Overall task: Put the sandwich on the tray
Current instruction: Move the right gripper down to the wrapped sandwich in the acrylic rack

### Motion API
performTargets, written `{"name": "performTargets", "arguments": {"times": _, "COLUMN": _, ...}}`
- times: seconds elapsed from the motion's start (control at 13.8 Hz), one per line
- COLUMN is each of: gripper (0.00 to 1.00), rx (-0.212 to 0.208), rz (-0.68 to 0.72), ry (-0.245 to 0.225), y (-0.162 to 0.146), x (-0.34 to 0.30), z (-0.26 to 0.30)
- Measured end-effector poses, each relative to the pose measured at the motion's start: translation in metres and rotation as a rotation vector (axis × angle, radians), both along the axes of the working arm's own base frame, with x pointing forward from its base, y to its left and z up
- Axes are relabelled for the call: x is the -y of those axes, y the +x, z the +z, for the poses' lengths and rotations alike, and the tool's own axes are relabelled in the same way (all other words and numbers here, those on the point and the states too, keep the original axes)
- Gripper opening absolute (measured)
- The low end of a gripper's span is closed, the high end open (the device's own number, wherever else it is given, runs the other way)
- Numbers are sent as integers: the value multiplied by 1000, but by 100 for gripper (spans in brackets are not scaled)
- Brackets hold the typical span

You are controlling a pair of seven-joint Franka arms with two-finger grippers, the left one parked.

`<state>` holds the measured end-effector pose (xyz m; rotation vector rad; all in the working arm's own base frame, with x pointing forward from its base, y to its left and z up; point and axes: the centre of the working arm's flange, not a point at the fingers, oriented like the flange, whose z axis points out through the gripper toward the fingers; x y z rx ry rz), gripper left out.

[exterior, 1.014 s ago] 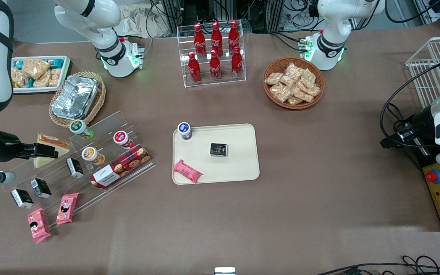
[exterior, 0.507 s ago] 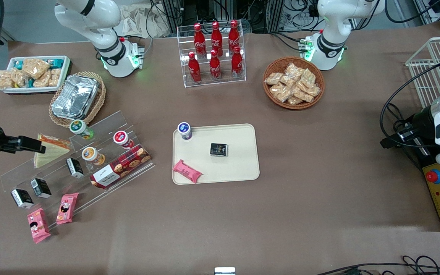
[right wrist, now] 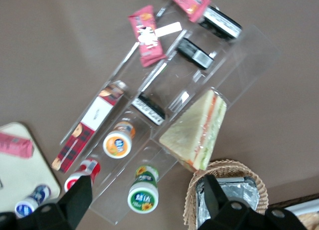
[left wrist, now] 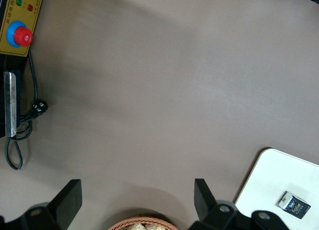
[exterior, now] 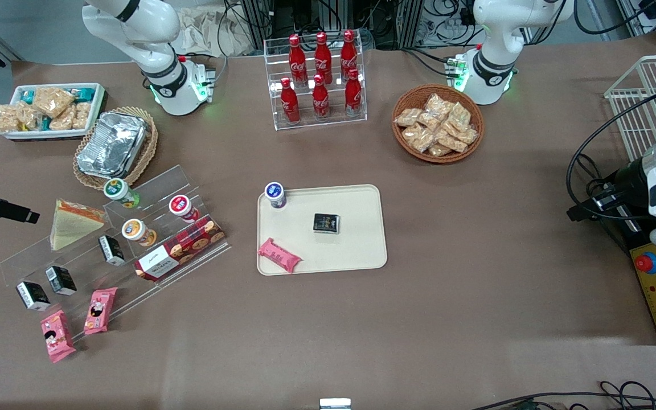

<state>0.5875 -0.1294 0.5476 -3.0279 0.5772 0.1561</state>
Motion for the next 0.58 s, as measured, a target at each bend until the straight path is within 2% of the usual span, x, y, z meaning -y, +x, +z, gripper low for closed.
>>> {"name": "performTargets", "arguments": {"times": 0.29, "gripper": 100, "rx": -47, "rz": -168, "ry": -1, "y": -16, "x": 34, "z": -38}}
{"name": "performTargets", "arguments": {"times": 0.58, "gripper": 100, "rx": -54, "rz": -273, "ry": -8, "y": -33, "x": 48, "z": -86}}
